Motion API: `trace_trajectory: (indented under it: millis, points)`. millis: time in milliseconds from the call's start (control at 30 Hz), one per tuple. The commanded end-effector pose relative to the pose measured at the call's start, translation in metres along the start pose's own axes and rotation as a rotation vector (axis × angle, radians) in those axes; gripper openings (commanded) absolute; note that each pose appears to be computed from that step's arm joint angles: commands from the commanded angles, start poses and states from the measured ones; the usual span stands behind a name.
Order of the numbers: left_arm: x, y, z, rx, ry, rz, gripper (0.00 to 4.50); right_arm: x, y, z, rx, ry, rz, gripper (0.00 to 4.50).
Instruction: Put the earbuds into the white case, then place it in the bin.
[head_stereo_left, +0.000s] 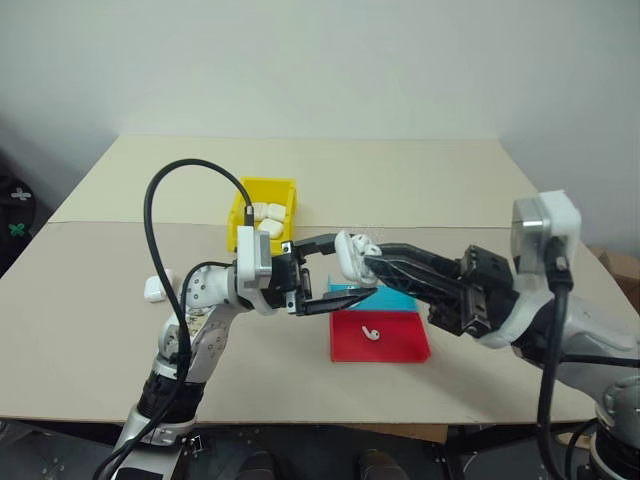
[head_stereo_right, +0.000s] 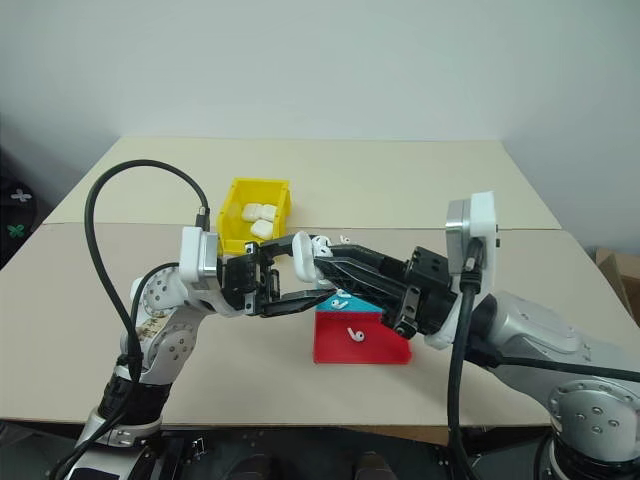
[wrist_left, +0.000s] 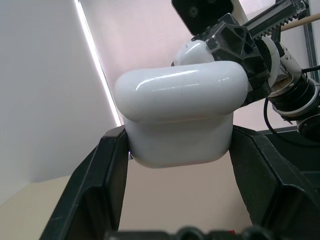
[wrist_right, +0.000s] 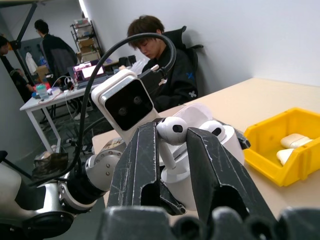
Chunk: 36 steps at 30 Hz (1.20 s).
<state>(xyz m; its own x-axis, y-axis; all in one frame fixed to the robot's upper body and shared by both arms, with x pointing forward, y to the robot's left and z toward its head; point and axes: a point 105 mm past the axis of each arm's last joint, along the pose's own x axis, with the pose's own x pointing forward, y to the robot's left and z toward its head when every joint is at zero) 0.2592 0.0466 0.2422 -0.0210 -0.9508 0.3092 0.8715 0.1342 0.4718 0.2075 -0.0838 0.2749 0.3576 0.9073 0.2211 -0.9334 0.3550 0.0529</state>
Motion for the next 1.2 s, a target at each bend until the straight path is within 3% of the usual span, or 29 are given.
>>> trace_trajectory:
  millis: [33, 300, 467, 733, 867, 1033, 1133, 1200]
  points:
    - [0.003, -0.002, 0.008, 0.039, -0.023, -0.011, 2.77, 0.0, 0.006, 0.006, -0.025, -0.026, 0.019, 0.69]
    - [0.002, -0.002, 0.009, 0.041, -0.023, -0.01, 2.77, 0.0, 0.007, 0.005, -0.042, -0.027, 0.029, 0.69]
    - [0.002, -0.002, 0.009, 0.041, -0.023, -0.01, 2.77, 0.001, 0.01, 0.001, -0.089, 0.003, 0.031, 2.25]
    - [0.001, -0.001, 0.008, 0.035, -0.018, -0.013, 2.77, -0.003, 0.004, 0.003, -0.126, 0.008, -0.008, 2.25]
    - [-0.003, -0.001, 0.0, 0.028, 0.033, -0.035, 2.77, -0.02, -0.01, 0.018, -0.222, 0.027, -0.051, 2.25]
    - [-0.006, 0.0, -0.012, -0.009, 0.136, -0.096, 2.77, -0.019, -0.018, 0.042, -0.368, 0.182, 0.066, 2.25]
    - [-0.005, 0.001, -0.014, -0.014, 0.148, -0.119, 2.77, -0.004, -0.02, 0.052, -0.391, 0.261, 0.166, 1.63]
    - [-0.003, 0.002, -0.015, -0.014, 0.148, -0.126, 2.77, 0.007, -0.021, 0.054, -0.414, 0.305, 0.23, 0.96]
